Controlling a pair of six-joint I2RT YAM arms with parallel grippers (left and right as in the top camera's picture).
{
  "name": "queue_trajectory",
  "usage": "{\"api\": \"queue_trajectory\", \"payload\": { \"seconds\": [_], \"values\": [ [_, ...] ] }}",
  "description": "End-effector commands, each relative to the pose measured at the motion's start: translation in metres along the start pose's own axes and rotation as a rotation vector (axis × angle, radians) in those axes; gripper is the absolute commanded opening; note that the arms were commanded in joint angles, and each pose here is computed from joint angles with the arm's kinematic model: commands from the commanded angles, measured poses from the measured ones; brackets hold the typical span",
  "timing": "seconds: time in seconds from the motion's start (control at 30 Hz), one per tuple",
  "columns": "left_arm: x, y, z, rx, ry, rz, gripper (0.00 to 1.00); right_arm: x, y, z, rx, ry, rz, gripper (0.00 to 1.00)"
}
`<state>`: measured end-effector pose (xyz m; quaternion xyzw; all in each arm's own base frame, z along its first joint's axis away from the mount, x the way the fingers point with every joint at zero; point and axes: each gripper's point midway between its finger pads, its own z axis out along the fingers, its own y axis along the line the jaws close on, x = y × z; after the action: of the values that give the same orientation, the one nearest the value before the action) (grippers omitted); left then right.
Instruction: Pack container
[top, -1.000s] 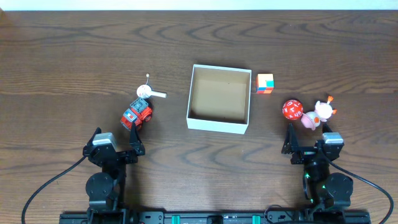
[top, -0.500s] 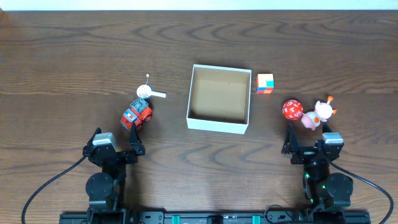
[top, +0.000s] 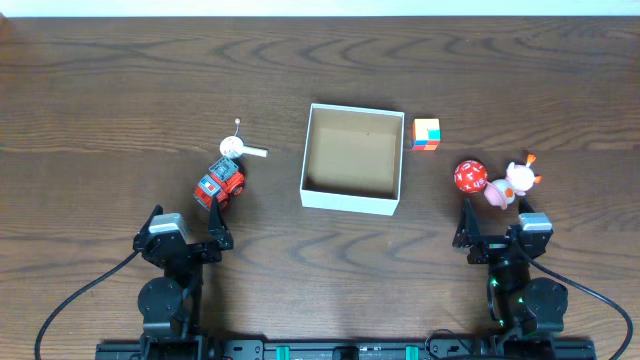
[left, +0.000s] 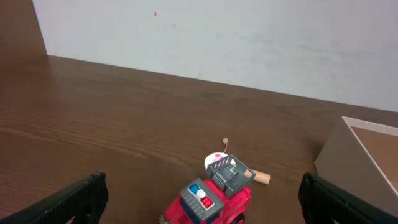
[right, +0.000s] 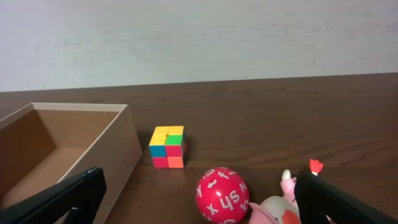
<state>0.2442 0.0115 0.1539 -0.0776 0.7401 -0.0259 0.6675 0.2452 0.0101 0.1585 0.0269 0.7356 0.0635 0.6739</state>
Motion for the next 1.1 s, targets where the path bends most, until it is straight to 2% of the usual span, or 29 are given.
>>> {"api": "queue_trajectory", "payload": {
  "seconds": [0.0,0.5,0.63,0.83,0.93,1.07],
  "values": [
    [0.018,0.003,0.002,-0.011,0.052,-0.004,0.98,0.002,-0.001,0.0,0.003,0.005,-0.002,0.99],
    [0.018,0.003,0.002,-0.011,0.052,-0.005,0.98,-0.006,0.0,-0.001,0.002,-0.013,-0.039,0.99],
    [0.018,0.003,0.002,-0.011,0.052,-0.004,0.98,-0.037,0.002,-0.008,0.009,-0.074,-0.112,0.99],
    [0.018,0.003,0.002,-0.011,0.052,-0.004,0.98,-0.11,0.002,-0.035,0.068,-0.14,-0.11,0.99],
    [0.018,0.003,0.002,-0.011,0.052,-0.004,0.98,-0.131,0.002,-0.042,0.091,-0.091,-0.109,0.99],
    [0.018,0.003,0.002,-0.011,0.052,-0.004,0.98,-0.141,-0.002,-0.039,0.133,0.068,-0.091,0.99]
  ]
}}
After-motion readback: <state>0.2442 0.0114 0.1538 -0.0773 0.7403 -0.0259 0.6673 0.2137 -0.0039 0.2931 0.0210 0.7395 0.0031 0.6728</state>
